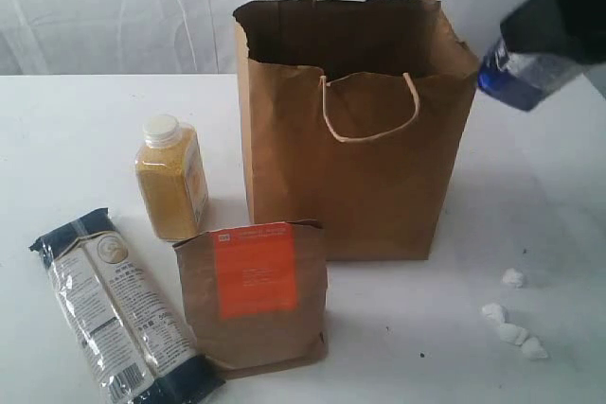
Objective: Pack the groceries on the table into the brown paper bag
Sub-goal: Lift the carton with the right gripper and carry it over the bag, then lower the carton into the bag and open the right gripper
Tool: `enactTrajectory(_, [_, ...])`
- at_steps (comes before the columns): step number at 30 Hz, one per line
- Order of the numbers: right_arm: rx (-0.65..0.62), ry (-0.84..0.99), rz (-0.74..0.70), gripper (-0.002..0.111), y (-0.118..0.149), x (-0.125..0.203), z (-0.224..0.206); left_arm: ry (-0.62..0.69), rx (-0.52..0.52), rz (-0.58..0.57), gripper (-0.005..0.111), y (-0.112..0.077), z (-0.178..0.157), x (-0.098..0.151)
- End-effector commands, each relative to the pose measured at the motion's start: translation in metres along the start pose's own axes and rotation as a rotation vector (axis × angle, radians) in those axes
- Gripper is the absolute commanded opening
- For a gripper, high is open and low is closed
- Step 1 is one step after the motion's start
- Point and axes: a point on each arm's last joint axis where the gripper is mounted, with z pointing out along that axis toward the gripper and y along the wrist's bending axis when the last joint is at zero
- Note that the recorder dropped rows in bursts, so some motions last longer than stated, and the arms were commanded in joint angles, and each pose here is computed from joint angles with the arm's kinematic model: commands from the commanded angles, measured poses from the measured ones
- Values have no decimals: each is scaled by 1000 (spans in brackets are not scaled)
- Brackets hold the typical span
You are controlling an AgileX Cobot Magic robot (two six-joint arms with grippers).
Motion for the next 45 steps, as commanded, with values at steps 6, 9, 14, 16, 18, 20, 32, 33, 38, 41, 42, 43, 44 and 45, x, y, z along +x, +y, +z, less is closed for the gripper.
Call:
enactTrajectory(6, [6, -11, -96, 0, 2, -62, 52, -3, 5, -4, 0, 0, 0, 1])
enactTrajectory(9, [4, -18, -97, 0, 3, -73, 67, -3, 5, -4, 0, 0, 0, 1])
enactTrajectory(14, [-3, 40, -109, 0, 6, -79, 100, -3, 5, -4, 0, 0, 0, 1])
enactTrajectory(16, [-7, 71, -110, 0, 7, -77, 113, -3, 5, -4, 0, 0, 0, 1])
enactTrajectory(18, [-10, 106, -114, 0, 9, -74, 126, -3, 5, -4, 0, 0, 0, 1])
enactTrajectory(20, [-13, 145, -116, 0, 10, -70, 137, -3, 5, -4, 0, 0, 0, 1])
enactTrajectory(32, [-50, 312, -104, 0, 18, -51, 180, -3, 5, -4, 0, 0, 0, 1])
enactTrajectory(33, [-57, 327, -102, 0, 19, -49, 184, -3, 5, -4, 0, 0, 0, 1])
enactTrajectory(38, [-62, 340, -102, 2, 19, -47, 187, -3, 5, -4, 0, 0, 0, 1])
enactTrajectory(41, [-63, 355, -109, 25, 19, -46, 186, -3, 5, -4, 0, 0, 0, 1])
enactTrajectory(42, [-63, 355, -109, 32, 19, -46, 186, -3, 5, -4, 0, 0, 0, 1])
enactTrajectory(43, [-63, 355, -108, 47, 19, -46, 186, -3, 5, -4, 0, 0, 0, 1])
enactTrajectory(44, [-63, 355, -105, 55, 19, -46, 186, -3, 5, -4, 0, 0, 0, 1])
enactTrajectory(45, [-63, 355, -105, 69, 19, -46, 186, -3, 5, -4, 0, 0, 0, 1])
